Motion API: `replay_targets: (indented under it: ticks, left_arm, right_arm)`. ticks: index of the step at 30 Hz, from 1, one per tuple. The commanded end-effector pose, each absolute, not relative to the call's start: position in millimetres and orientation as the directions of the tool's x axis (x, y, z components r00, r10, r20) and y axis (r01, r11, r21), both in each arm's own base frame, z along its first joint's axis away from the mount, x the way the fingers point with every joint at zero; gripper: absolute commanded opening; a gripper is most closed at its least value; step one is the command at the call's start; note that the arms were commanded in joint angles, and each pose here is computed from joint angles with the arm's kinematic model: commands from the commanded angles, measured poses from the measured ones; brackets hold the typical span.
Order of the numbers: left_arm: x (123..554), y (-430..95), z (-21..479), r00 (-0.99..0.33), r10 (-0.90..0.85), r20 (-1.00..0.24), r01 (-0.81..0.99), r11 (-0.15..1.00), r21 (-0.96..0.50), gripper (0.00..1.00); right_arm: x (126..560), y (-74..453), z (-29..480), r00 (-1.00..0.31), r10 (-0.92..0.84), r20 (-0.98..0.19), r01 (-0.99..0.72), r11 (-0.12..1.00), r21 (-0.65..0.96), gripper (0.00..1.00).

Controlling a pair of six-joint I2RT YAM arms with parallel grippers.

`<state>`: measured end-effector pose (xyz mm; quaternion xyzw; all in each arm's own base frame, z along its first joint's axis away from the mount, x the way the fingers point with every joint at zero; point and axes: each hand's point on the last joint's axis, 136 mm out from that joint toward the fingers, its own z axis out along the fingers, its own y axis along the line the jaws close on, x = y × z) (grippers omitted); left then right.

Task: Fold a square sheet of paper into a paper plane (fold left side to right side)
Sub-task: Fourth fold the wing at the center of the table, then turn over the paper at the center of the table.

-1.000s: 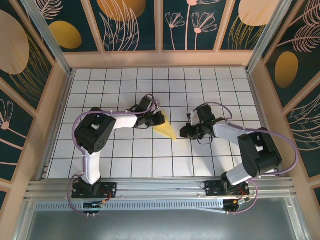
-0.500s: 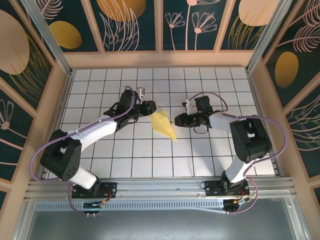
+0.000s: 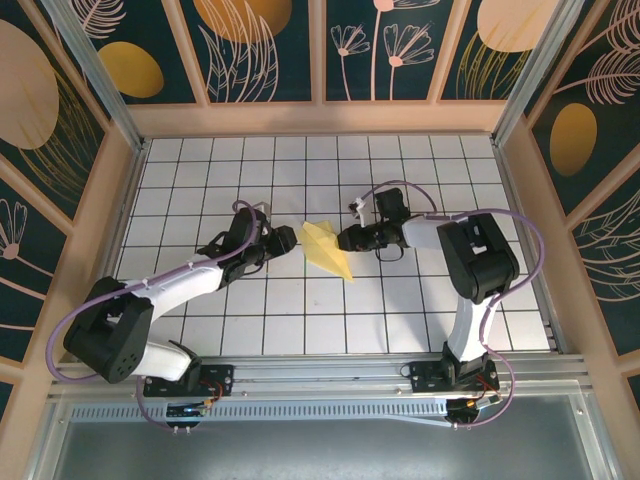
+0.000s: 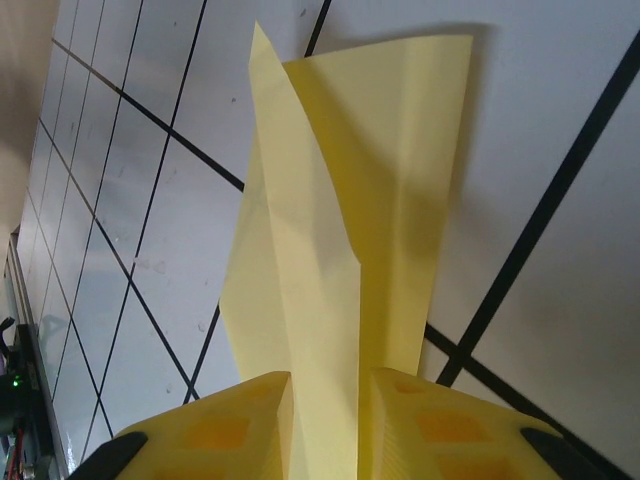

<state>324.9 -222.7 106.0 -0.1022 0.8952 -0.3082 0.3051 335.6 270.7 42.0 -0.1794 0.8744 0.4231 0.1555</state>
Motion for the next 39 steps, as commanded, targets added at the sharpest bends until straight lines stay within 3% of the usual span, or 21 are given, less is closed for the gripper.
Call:
replay_targets:
  ticks: [1, 6, 12, 19, 24, 32, 39]
  left_arm:
    - [328, -218, 114, -0.765, -0.404, -0.502, -0.006, 0.783, -0.622, 0.46]
    - [330, -216, 121, -0.752, -0.409, -0.516, -0.001, 0.785, -0.620, 0.46]
    - [332, -212, 133, -0.724, -0.423, -0.545, 0.006, 0.786, -0.618, 0.49]
    - [332, -209, 195, -0.597, -0.500, -0.627, 0.139, 0.705, -0.695, 0.68]
    - [309, -216, 276, -0.476, -0.562, -0.676, 0.405, 0.543, -0.736, 0.85]
    - [282, -256, 335, -0.527, -0.497, -0.689, 0.644, 0.296, -0.706, 0.78]
    - [291, -289, 335, -0.584, -0.413, -0.699, 0.675, 0.231, -0.700, 0.65]
  right_arm:
    - [339, 281, 45, -0.870, -0.205, -0.448, -0.482, 0.544, 0.687, 0.25]
    - [338, 284, 44, -0.876, -0.211, -0.435, -0.476, 0.531, 0.701, 0.18]
    - [339, 283, 64, -0.862, -0.197, -0.466, -0.495, 0.518, 0.697, 0.00]
    - [339, 275, 137, -0.802, -0.103, -0.588, -0.568, 0.439, 0.697, 0.00]
    - [327, 264, 211, -0.721, 0.034, -0.692, -0.652, 0.305, 0.695, 0.00]
    - [304, 258, 278, -0.660, 0.118, -0.742, -0.723, 0.166, 0.670, 0.00]
    - [292, 257, 295, -0.664, 0.129, -0.736, -0.727, 0.121, 0.676, 0.00]
